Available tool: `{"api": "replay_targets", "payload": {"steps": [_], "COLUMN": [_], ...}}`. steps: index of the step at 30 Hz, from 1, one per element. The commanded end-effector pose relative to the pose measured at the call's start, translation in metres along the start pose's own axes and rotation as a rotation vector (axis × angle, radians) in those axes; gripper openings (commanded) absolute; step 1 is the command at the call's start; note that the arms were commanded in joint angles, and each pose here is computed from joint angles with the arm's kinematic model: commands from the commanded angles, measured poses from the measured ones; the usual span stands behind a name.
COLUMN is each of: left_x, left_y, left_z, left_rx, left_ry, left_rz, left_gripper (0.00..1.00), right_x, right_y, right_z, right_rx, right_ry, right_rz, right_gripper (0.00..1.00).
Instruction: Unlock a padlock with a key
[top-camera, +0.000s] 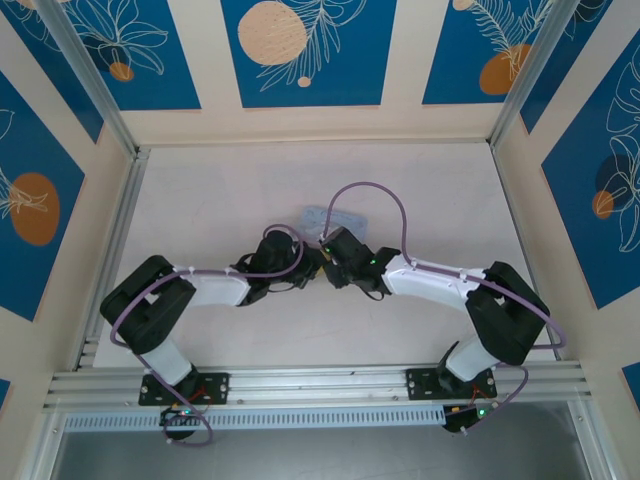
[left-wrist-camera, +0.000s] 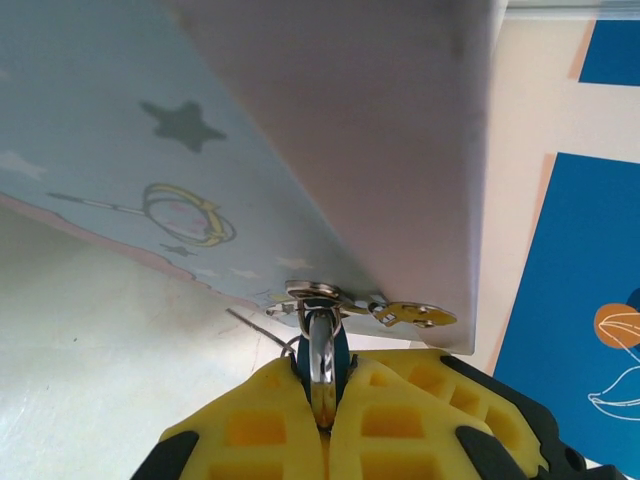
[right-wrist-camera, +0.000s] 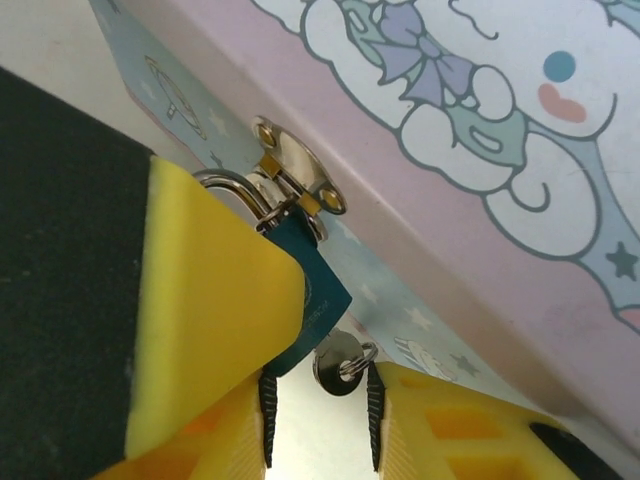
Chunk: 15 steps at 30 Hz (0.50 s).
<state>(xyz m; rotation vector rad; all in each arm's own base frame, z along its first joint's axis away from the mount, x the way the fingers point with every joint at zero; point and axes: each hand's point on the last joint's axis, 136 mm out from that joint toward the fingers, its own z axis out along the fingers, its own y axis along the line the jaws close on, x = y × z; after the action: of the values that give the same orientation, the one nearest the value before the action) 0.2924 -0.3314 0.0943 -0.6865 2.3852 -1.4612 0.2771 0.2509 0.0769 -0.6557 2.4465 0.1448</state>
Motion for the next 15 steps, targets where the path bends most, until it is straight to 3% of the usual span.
{"api": "replay_targets", "payload": {"steps": [1, 9, 15], "left_x": [0.004, 0.005, 0.006], "left_y": [-0.028, -0.027, -0.023], "left_z": [-0.003, -0.003, -0.004], "left_rx": [0.076, 0.08, 0.073], "left_ry": [0.03, 0.037, 0.035], "left_rz": [0.017, 0.012, 0.008], "left_gripper": [0.0, 0.0, 0.0], "right_x": [-0.015, -0.026, -0.032], "right_y": [-0.017, -0.015, 0.002], "right_z": [0.001, 0.006, -0.004], "right_rx": [0.107, 0.104, -0.032], "right_ry": [-0.049, -0.064, -0.072], "right_rz": [0.035, 0.066, 0.085], "right_gripper": [0.29, 0.14, 0.0]}}
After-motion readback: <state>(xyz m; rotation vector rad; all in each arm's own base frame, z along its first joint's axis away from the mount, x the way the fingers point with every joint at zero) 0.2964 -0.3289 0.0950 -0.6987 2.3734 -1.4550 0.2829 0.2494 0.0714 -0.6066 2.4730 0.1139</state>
